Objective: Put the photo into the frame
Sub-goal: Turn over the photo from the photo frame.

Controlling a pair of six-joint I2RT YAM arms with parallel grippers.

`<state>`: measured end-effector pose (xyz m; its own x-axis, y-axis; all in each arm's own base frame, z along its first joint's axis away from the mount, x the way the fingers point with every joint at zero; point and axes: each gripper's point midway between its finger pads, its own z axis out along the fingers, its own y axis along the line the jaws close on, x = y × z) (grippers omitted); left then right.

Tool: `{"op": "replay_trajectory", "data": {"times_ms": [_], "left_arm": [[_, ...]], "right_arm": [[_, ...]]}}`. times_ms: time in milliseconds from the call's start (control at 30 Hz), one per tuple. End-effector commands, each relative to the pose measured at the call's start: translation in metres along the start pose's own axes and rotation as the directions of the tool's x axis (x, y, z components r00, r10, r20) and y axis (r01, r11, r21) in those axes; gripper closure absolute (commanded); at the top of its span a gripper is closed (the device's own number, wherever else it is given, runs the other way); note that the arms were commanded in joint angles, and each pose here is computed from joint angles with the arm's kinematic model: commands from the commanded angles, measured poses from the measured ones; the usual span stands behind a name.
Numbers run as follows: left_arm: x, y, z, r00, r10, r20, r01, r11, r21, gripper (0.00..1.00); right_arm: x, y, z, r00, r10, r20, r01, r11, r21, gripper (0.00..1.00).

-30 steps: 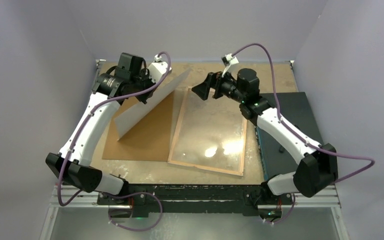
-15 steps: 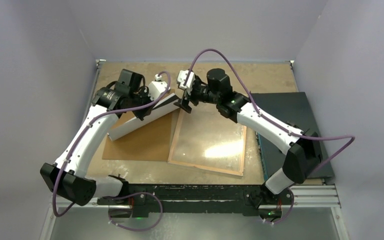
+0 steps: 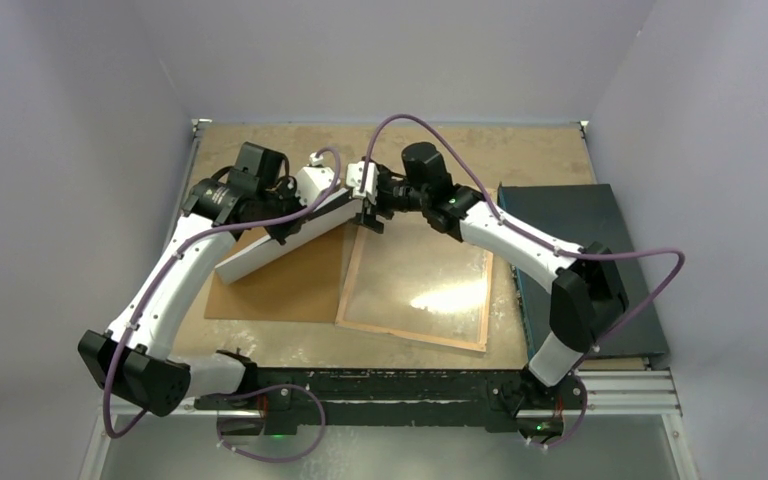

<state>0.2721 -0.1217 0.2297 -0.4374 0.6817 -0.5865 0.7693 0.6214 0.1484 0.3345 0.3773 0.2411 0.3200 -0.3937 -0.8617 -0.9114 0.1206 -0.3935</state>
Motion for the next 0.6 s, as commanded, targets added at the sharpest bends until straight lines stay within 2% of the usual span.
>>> {"op": "replay_trajectory", "data": {"times_ms": [0,200,367,467,567], "left_arm": [[-0.006,0.000,-0.008,0.998,0.039,0.043,-0.038,0.999,-0.016,1.00],[-0.005,0.000,-0.009,0.998,0.038,0.040,-0.037,0.999,-0.017,1.00],[-0.003,-0.001,-0.008,0.999,0.040,0.033,-0.040,0.999,-0.009,1.00],[-0.003,-0.002,-0.006,0.999,0.039,0.030,-0.039,0.999,-0.004,1.00],[-0.004,-0.002,-0.006,0.999,0.037,0.033,-0.037,0.999,-0.005,1.00]], "right_arm": [[-0.019,0.007,0.006,0.996,-0.045,0.082,0.051,0.996,-0.074,0.20],[-0.011,0.006,0.018,0.996,-0.039,0.083,0.046,0.995,-0.093,0.23],[-0.009,0.003,0.020,0.996,-0.051,0.077,0.057,0.995,-0.079,0.32],[-0.008,-0.002,0.022,0.997,-0.050,0.065,0.054,0.997,-0.063,0.43],[-0.003,-0.004,0.025,0.999,-0.033,0.042,0.036,0.997,-0.066,0.62]]}}
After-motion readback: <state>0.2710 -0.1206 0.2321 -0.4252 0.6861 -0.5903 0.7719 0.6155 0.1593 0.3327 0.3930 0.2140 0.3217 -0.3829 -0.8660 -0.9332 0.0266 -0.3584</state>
